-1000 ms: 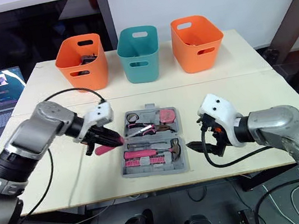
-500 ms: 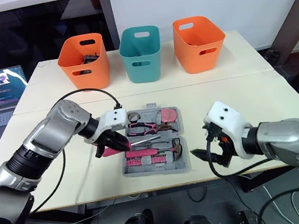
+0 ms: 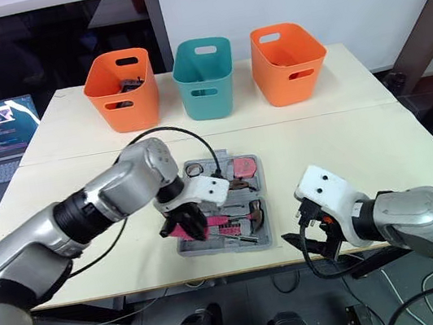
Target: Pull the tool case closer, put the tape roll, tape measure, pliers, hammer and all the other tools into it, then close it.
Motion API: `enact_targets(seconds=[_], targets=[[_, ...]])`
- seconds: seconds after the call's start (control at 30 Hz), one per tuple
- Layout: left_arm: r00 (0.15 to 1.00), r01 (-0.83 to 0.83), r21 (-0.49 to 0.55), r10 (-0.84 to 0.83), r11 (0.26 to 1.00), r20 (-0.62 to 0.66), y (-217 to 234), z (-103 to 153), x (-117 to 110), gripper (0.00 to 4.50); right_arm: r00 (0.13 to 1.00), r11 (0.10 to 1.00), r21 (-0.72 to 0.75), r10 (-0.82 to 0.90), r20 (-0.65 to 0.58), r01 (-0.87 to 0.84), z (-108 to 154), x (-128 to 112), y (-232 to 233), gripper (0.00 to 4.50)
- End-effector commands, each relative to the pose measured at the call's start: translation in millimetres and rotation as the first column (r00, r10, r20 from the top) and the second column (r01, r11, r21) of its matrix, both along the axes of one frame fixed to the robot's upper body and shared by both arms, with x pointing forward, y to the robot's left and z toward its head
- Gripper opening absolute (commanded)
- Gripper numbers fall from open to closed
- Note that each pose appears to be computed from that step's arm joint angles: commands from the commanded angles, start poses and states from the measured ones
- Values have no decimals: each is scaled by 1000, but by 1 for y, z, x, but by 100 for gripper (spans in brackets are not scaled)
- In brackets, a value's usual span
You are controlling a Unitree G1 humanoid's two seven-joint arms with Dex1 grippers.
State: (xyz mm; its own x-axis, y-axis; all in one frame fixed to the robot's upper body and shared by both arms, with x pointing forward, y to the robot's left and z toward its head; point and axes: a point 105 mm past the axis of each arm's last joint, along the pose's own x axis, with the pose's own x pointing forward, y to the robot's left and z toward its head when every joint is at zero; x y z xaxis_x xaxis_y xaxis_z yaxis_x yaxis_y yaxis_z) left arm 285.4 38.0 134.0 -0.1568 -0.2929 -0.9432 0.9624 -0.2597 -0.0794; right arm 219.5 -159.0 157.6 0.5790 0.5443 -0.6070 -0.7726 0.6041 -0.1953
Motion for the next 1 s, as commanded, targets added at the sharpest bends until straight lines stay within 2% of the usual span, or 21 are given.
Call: enact_targets(seconds=[0.03,0.2,0.6,0.9,1.0], targets=[[997,-60,36,59,998,42,-4,-4,4,40,998,1000,-4,10,54,-10,9,0,2,450],[994,-96,86,92,992,51,-2,-17,2,40,998,1000,5,10,65,-10,6,2,6,450],[988,-112,124,98,986,116,-5,-33,16,40,995,1000,10,-2,98,1,4,11,11,450],[987,-132,95,122,987,101,-18,-41,17,40,994,1000,4,-10,107,10,3,11,10,450],[990,-126,93,120,988,72,-21,-45,11,40,995,1000,0,-12,104,12,3,11,8,450]])
